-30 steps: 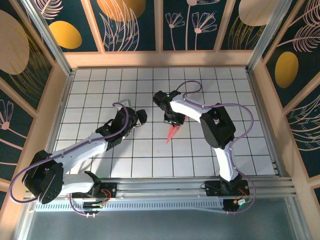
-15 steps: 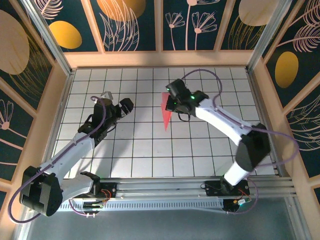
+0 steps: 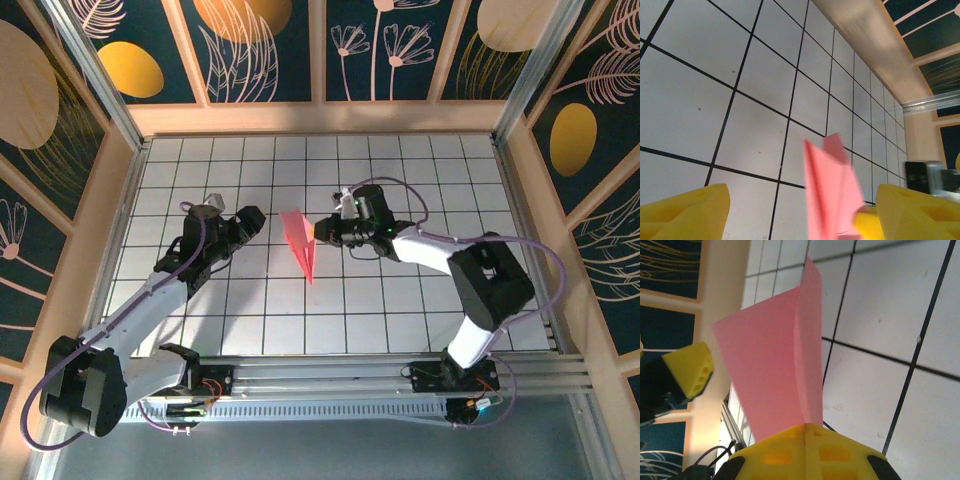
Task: Fold a paper plane with a square sheet of paper (fold left side to right side)
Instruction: Place the paper plane at the center of the table, then pick up the paper plane from the center of the table.
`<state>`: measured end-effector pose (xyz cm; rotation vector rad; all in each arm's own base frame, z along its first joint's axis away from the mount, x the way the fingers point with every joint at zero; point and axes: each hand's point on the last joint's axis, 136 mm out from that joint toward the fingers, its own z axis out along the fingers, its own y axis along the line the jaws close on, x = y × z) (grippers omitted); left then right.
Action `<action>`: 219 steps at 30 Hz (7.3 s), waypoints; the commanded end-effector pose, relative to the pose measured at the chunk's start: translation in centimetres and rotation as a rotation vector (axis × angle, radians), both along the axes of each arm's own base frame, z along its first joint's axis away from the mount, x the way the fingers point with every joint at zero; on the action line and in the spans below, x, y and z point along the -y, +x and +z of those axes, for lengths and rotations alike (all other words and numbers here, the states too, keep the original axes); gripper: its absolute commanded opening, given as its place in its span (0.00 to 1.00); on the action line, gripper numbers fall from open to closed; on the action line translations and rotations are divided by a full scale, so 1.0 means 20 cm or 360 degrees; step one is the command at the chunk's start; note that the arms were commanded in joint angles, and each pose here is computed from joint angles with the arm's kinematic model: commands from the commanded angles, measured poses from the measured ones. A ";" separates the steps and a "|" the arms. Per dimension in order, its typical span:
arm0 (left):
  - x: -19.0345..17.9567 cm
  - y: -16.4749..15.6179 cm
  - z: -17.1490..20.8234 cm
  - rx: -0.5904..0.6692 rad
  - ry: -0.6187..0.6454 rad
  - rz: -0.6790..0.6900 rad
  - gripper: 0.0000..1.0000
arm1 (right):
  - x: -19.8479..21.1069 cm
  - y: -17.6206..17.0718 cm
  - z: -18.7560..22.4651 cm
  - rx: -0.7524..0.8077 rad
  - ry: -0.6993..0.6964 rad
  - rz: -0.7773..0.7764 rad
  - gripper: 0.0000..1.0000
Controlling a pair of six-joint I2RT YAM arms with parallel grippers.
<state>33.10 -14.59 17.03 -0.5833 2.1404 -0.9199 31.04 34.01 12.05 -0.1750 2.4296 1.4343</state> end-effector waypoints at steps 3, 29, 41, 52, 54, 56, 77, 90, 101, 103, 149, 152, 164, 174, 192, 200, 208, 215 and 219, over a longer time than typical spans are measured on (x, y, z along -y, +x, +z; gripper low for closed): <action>0.00 -0.01 -0.04 -0.0047 -0.0044 0.0011 0.69 | -0.02 0.01 -0.13 -0.0035 0.0086 0.0042 0.00; 0.29 -0.04 -0.40 -0.0355 -0.0137 -0.0378 0.56 | 0.34 0.06 -0.34 -0.0002 -0.0374 -0.0179 0.20; 0.48 -0.02 -0.42 -0.0391 -0.0159 -0.0531 0.55 | 0.43 0.10 -0.24 0.0092 -0.0574 -0.0209 0.42; 0.55 -0.02 -0.47 -0.0424 -0.0162 -0.0582 0.54 | 0.33 -0.13 -0.19 0.0006 -0.0717 0.0026 0.56; 0.57 -0.02 -0.48 -0.0435 -0.0172 -0.0596 0.53 | 0.30 -0.17 -0.21 -0.0014 -0.0730 0.0058 0.57; 0.59 -0.02 -0.49 -0.0440 -0.0187 -0.0622 0.53 | 0.28 -0.18 -0.24 -0.0029 -0.0742 0.0071 0.58; 0.74 0.00 -0.58 -0.0499 -0.0222 -0.0748 0.40 | 0.19 -0.16 -0.34 -0.0040 -0.0817 0.0129 0.59; 0.76 0.02 -0.55 -0.0475 -0.0275 -0.0734 0.10 | 0.17 -0.18 -0.35 -0.0044 -0.0854 0.0154 0.58; 0.78 0.00 -0.53 -0.0469 -0.0324 -0.0741 0.03 | 0.18 -0.19 -0.36 -0.0046 -0.0867 0.0126 0.58; 0.78 0.00 -0.54 -0.0473 -0.0322 -0.0742 0.03 | 0.19 -0.19 -0.38 -0.0053 -0.0895 0.0117 0.56; 0.77 -0.01 -0.60 -0.0512 -0.0274 -0.0726 0.01 | 0.25 -0.18 -0.40 -0.0076 -0.0891 0.0065 0.34; 0.77 -0.02 -0.60 -0.0516 -0.0274 -0.0725 0.01 | 0.24 -0.18 -0.41 -0.0086 -0.0891 0.0060 0.33; 0.79 -0.03 -0.62 -0.0525 -0.0284 -0.0736 0.01 | 0.19 -0.20 -0.43 -0.0126 -0.0863 0.0048 0.27; 0.79 -0.04 -0.62 -0.0521 -0.0278 -0.0734 0.03 | 0.21 -0.23 -0.48 -0.0188 -0.0938 0.0020 0.21; 0.28 0.02 -0.11 -0.0063 0.0263 -0.0234 0.62 | 0.36 0.23 -0.24 -0.0053 -0.1210 -0.0217 0.03; 0.09 -0.12 -0.14 -0.0077 0.0434 -0.0133 0.67 | 0.36 0.63 -0.21 0.0049 -0.1365 -0.0270 0.03; -0.03 -0.19 -0.19 -0.0094 0.0525 -0.0050 0.70 | 0.35 0.84 -0.30 -0.0018 -0.1404 -0.0273 0.03; -0.06 -0.20 -0.16 -0.0041 0.0540 -0.0010 0.75 | 0.33 0.84 -0.42 -0.0093 -0.1402 -0.0228 0.03; -0.06 -0.20 -0.16 -0.0040 0.0536 -0.0009 0.76 | 0.34 0.82 -0.47 -0.0123 -0.1422 -0.0194 0.03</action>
